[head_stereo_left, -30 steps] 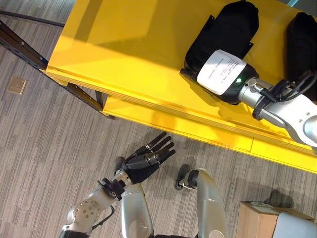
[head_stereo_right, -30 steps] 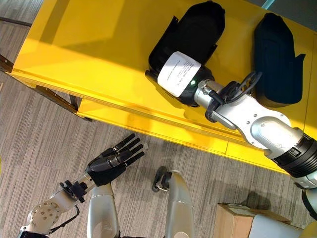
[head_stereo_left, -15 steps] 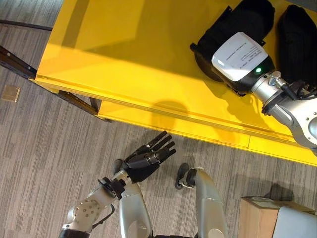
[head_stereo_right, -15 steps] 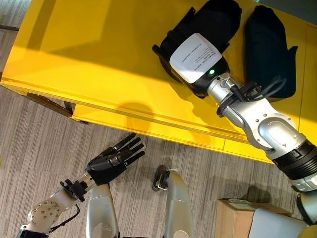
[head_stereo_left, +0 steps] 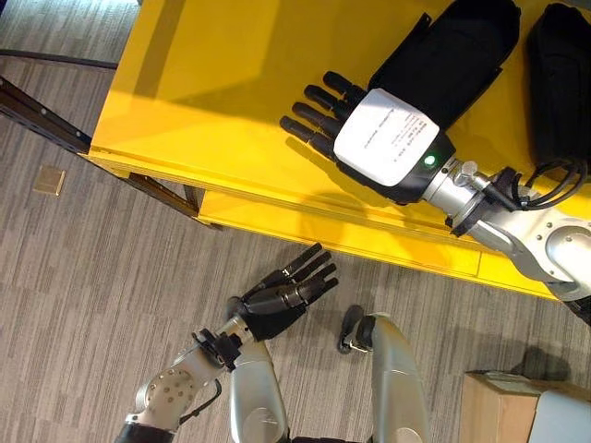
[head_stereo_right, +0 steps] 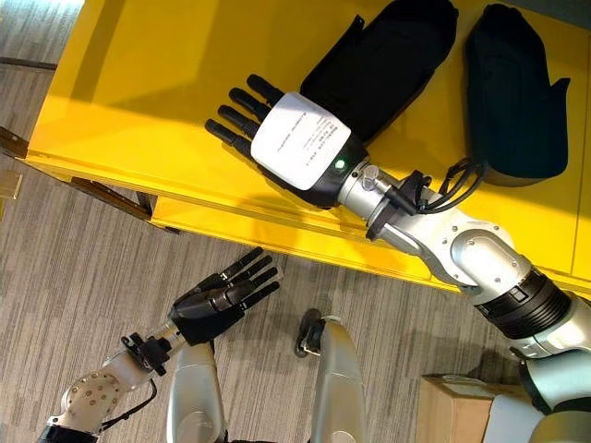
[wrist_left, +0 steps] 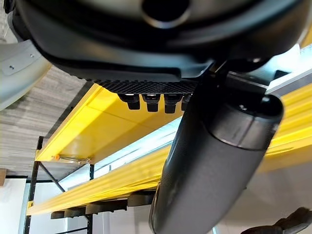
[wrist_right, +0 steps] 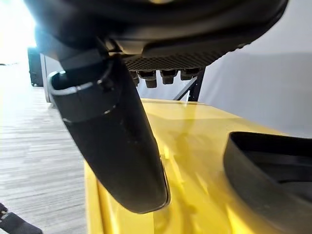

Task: Move parts from the plastic box to the shelf.

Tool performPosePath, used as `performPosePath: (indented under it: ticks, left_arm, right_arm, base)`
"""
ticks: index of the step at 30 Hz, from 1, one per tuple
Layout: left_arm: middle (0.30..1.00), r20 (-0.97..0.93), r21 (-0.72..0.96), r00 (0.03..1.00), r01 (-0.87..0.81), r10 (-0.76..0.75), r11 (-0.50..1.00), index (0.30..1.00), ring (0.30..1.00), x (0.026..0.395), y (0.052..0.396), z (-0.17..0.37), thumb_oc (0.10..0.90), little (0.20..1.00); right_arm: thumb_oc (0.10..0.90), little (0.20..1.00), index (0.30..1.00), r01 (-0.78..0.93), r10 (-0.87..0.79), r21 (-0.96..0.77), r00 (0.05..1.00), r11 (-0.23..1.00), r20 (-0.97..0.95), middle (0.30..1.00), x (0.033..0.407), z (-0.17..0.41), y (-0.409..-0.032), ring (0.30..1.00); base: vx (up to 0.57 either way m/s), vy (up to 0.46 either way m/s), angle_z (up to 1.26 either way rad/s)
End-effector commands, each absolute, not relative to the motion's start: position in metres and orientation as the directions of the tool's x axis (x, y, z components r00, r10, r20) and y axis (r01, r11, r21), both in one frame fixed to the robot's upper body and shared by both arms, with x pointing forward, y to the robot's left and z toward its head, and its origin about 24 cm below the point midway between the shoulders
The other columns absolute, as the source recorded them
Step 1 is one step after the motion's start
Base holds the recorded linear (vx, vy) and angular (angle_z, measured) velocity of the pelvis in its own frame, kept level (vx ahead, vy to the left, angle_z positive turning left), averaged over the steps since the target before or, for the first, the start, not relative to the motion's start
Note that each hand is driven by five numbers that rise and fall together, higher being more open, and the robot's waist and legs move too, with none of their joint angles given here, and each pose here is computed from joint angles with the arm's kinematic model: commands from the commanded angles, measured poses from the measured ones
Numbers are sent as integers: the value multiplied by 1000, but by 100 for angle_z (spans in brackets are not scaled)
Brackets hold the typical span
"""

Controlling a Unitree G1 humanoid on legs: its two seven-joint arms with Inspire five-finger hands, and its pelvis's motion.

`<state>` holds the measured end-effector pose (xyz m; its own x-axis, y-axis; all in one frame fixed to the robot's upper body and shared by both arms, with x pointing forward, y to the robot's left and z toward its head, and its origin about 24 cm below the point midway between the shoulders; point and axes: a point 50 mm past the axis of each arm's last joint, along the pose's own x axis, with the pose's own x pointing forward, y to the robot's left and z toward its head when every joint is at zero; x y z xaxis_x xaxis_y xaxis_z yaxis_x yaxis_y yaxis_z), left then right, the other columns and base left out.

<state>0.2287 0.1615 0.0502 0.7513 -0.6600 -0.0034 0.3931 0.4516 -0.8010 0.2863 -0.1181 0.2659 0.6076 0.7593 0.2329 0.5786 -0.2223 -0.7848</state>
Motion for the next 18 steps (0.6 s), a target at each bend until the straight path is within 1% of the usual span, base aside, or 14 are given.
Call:
performPosePath:
  ticks: [1,3,4,5,6,8,10,11,12,13,14,15,16,18]
  left_arm:
    - [1000,200,-809,679,522,-707,272,1000,1000,221,138,70,900,1000]
    - [1000,209,-807,673,529,-710,263,1000,1000,221,134,71,900,1000]
    - [1000,212,-808,671,529,-710,258,1000,1000,220,132,71,900,1000]
    - [1000,221,-808,673,531,-706,253,1000,1000,221,128,73,900,1000]
    - [1000,226,-809,675,531,-703,250,1000,1000,222,126,74,900,1000]
    - [1000,245,-811,679,535,-692,237,1000,1000,224,120,78,900,1000]
    - [1000,264,-813,683,538,-681,224,1000,1000,226,114,82,900,1000]
    - [1000,275,-815,685,539,-675,214,1000,1000,227,112,83,900,1000]
    - [1000,282,-818,691,536,-666,210,1000,1000,228,110,83,900,1000]
    - [1000,292,-820,697,535,-655,204,1000,1000,228,108,84,900,1000]
    - [1000,308,-827,712,528,-631,192,1000,1000,228,107,83,900,1000]
    - [1000,321,-831,722,525,-613,184,1000,1000,228,106,82,900,1000]
    - [1000,326,-831,726,525,-606,181,1000,1000,228,105,82,900,1000]
    - [1000,339,-842,747,512,-572,169,1000,1000,228,105,81,900,1000]
  right_arm:
    - [900,1000,1000,727,709,-681,434,88,556,1000,272,330,-109,1000]
    - [900,1000,1000,694,661,-684,407,225,630,1000,271,333,-111,1000]
    - [900,1000,1000,645,627,-696,409,315,663,1000,272,333,-113,1000]
    - [900,1000,1000,535,559,-677,395,505,729,1000,269,333,-113,1000]
    - [900,1000,1000,494,538,-659,383,567,751,1000,267,333,-112,1000]
    - [900,1000,1000,310,452,-550,336,775,826,1000,258,331,-108,1000]
    - [900,1000,1000,246,327,-390,259,887,909,1000,247,330,-107,1000]
    - [900,1000,1000,215,223,-270,220,939,950,1000,244,330,-111,1000]
    - [900,1000,1000,200,155,-199,215,960,964,1000,243,329,-115,1000]
    - [900,1000,1000,183,45,-83,200,980,979,1000,242,327,-122,1000]
    - [900,1000,1000,159,-105,79,159,984,982,1000,238,322,-135,1000]
    - [900,1000,1000,149,-214,193,142,970,966,1000,235,318,-145,1000]
    - [900,1000,1000,144,-261,242,129,959,957,1000,232,316,-150,1000]
    - [900,1000,1000,163,-415,396,105,903,904,1000,225,303,-167,1000]
  base:
    - [30,128,3]
    - [28,126,3]
    - [-32,196,0]
    - [-29,207,-3]
    - [-18,257,-11]
    - [58,295,-11]
    - [72,336,-13]
    - [81,331,-13]
    - [100,372,-14]
    - [145,458,-22]
    - [175,525,-28]
    - [165,460,-23]
    - [164,396,-17]
    - [193,353,-12]
